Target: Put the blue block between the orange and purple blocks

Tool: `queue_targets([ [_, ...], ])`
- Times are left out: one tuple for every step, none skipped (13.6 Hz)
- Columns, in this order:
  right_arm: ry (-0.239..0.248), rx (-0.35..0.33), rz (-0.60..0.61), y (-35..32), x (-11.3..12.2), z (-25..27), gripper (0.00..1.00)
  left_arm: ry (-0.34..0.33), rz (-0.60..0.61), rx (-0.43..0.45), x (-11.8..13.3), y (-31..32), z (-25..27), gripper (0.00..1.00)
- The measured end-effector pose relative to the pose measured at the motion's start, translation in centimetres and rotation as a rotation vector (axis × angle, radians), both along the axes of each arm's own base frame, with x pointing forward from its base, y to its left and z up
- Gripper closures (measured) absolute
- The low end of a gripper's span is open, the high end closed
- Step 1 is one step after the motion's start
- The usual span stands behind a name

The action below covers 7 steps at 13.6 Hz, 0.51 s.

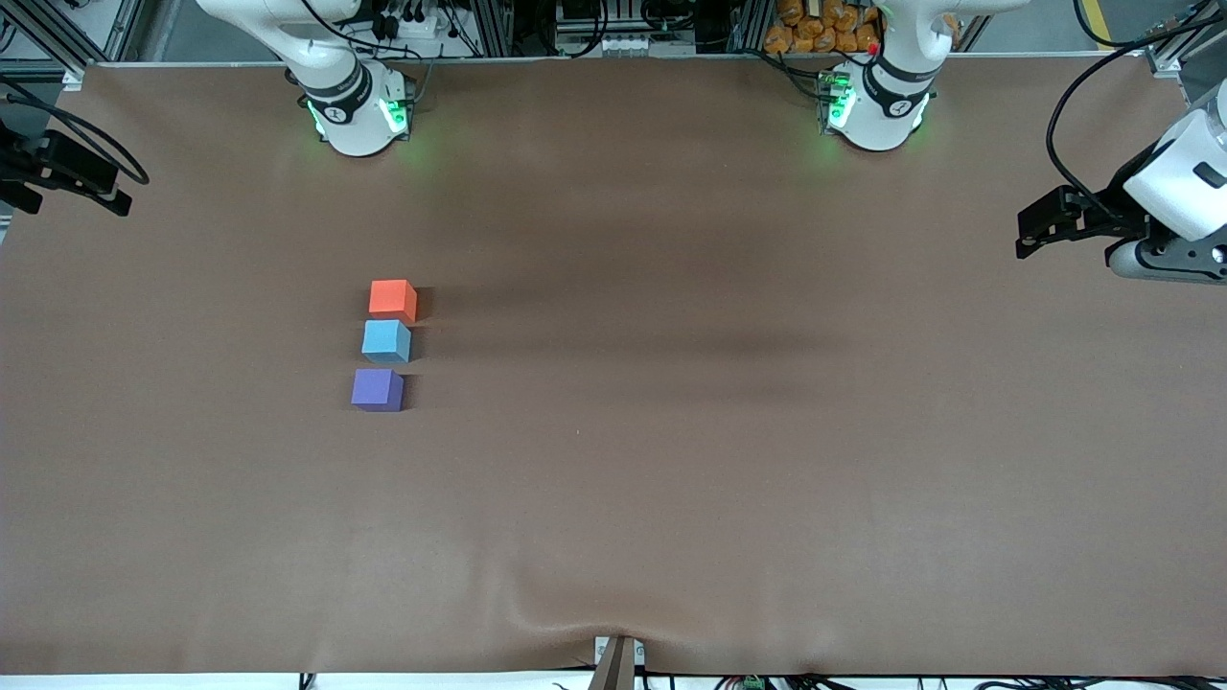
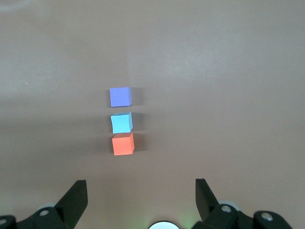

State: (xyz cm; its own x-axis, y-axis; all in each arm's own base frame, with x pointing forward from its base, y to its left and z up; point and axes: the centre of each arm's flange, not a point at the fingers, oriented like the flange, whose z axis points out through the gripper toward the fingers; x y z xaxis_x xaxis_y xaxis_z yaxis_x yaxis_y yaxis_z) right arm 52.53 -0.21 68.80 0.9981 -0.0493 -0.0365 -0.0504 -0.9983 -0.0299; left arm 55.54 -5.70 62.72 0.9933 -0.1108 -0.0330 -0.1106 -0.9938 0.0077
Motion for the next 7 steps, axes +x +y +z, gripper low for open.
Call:
queue_targets([
  [-0.003,0.0,-0.001,-0.1,0.1,-0.1,0.0,0.0,0.0,0.0,0.0,0.0,0.0,0.0],
  [-0.011,0.0,-0.003,-0.2,0.3,-0.3,0.0,0.0,0.001,0.0,0.0,0.1,0.0,0.0],
  [-0.02,0.0,-0.002,-0.1,0.5,-0.4,0.0,0.0,0.001,0.0,0.0,0.1,0.0,0.0],
  [-0.023,0.0,0.005,0.2,0.6,-0.6,0.0,0.0,0.001,0.0,0.0,0.1,0.0,0.0],
  [-0.023,0.0,0.017,0.8,0.6,-0.6,0.0,0.0,0.001,0.0,0.0,0.1,0.0,0.0],
  [-0.022,0.0,0.028,1.4,0.7,-0.7,0.0,-0.001,0.001,0.0,0.0,0.1,0.0,0.0],
  [-0.024,0.0,0.035,1.8,0.7,-0.8,0.0,-0.001,0.001,0.0,0.0,0.1,0.0,0.0],
])
